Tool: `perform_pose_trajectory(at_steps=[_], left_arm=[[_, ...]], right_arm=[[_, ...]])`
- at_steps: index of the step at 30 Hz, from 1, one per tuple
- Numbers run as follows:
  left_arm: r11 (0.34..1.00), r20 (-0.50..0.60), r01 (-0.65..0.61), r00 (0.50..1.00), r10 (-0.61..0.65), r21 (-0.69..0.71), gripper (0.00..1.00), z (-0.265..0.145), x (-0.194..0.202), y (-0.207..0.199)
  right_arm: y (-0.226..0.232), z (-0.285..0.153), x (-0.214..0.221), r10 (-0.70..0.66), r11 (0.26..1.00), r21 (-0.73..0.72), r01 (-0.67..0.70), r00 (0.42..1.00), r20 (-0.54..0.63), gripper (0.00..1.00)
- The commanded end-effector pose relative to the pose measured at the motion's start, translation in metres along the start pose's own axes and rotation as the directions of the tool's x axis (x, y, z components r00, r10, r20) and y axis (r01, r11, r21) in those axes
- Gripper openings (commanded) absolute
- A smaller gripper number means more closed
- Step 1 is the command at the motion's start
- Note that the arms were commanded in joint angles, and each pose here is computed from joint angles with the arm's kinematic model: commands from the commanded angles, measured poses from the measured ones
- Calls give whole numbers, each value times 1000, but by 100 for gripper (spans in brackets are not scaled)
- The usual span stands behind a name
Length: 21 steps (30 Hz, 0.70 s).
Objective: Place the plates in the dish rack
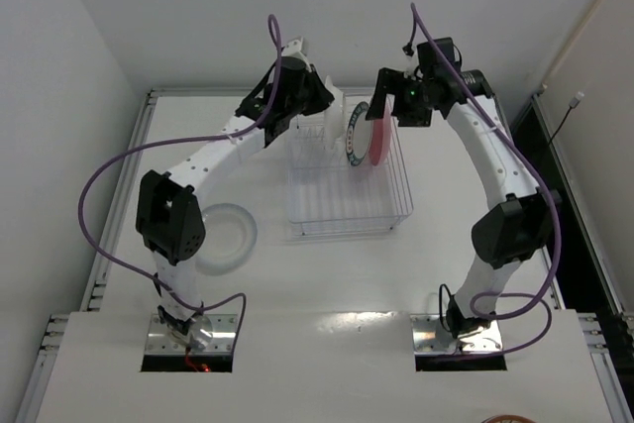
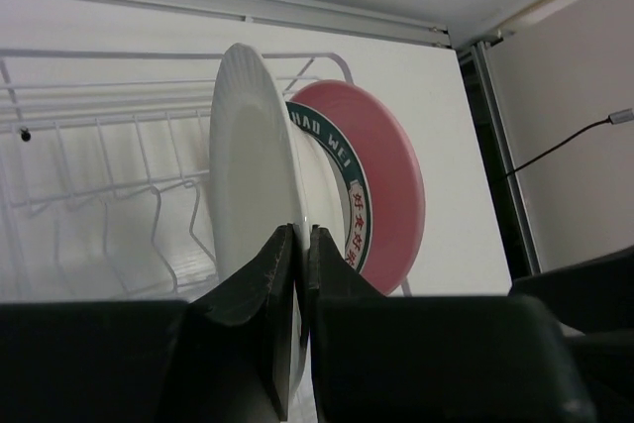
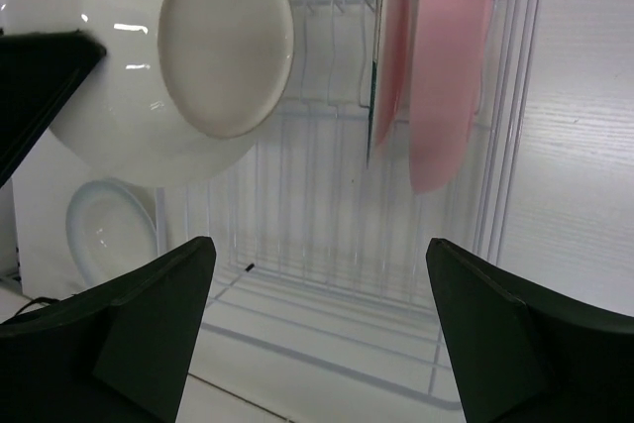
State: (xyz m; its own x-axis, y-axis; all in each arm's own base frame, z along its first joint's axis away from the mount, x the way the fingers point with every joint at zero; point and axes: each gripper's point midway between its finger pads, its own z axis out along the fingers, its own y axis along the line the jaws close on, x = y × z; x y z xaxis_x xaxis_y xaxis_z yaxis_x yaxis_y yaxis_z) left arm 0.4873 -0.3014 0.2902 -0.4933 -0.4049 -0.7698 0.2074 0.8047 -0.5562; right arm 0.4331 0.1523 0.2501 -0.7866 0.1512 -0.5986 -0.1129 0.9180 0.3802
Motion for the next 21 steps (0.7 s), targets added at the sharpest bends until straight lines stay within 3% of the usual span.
perform_pose_trajectory(at_steps=[1, 8, 21], left_arm=[[981, 176, 65, 980, -97, 180, 0, -9, -58, -60], [985, 133, 94, 985, -114, 146, 0, 18, -35, -55], [990, 172, 118, 977, -129, 74, 0, 26, -35, -54]], right_arm=[[10, -29, -10, -12, 999, -45, 15, 997, 71, 86], [-1, -40, -12, 6, 1000, -29, -3, 996, 91, 86], [-11, -38, -2, 25, 1000, -18, -24, 997, 68, 86]])
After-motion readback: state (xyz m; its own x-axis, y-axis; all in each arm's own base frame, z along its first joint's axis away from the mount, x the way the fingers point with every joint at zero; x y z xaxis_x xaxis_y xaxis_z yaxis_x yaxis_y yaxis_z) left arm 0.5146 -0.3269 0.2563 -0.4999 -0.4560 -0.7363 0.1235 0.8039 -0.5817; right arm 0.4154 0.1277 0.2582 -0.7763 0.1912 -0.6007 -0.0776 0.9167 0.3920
